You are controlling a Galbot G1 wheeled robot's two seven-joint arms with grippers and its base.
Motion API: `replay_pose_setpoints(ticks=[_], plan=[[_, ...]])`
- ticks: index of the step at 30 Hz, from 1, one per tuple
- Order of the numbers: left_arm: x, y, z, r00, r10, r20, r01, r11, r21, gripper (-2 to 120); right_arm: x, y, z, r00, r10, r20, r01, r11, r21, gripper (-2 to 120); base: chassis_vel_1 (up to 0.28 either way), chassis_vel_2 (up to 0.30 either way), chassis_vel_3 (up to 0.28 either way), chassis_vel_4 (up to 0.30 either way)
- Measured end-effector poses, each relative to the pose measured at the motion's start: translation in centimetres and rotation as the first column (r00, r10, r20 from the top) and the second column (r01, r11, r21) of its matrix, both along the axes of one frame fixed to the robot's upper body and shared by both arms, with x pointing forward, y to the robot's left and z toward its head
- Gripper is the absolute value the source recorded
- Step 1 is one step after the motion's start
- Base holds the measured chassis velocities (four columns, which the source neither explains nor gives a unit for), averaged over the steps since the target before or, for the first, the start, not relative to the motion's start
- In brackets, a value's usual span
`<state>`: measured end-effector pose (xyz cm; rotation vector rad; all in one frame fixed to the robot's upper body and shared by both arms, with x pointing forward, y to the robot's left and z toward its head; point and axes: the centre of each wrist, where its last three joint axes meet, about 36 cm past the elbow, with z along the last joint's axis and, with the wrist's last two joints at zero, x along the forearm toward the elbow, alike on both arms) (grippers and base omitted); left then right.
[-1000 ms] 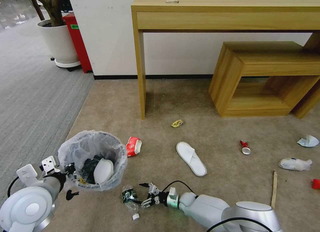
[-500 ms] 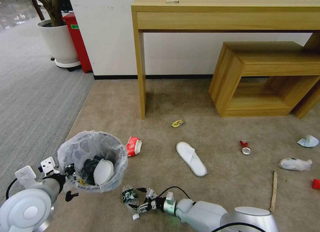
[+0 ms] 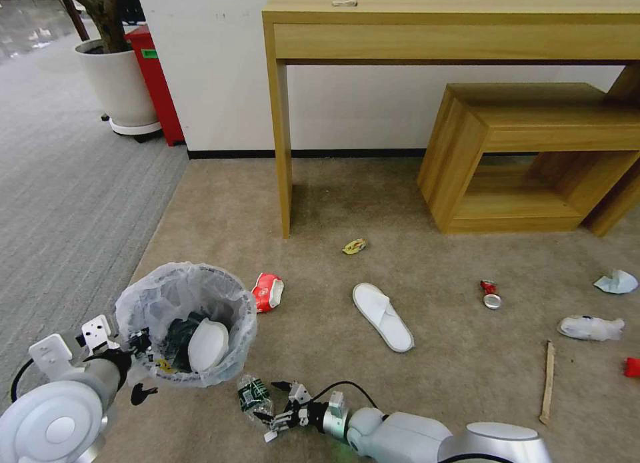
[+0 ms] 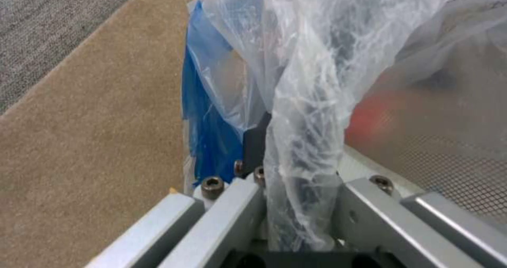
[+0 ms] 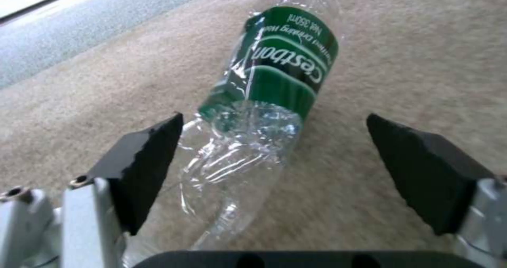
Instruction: Pick up the trash bin and place the garbage on the floor into it.
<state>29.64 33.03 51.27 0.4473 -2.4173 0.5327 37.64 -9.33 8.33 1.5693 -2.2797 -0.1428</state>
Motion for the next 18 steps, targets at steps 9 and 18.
replay_pose_setpoints(ticks=[9, 18], plan=[[0.0, 0.0, 0.0, 1.000, -0.003, 0.002, 0.003, 1.000, 0.000, 0, 0.0, 1.9, 0.3, 1.000, 0.005, -0.009, -0.004, 1.000, 0.020, 72, 0.000, 0.000, 0.000, 0.000], [0.0, 0.1, 0.2, 1.000, -0.008, 0.010, 0.008, 1.000, -0.001, 0, 0.6, 1.9, 0.6, 1.000, 0.009, 0.000, -0.009, 1.000, 0.017, 39, 0.000, 0.000, 0.000, 0.000]])
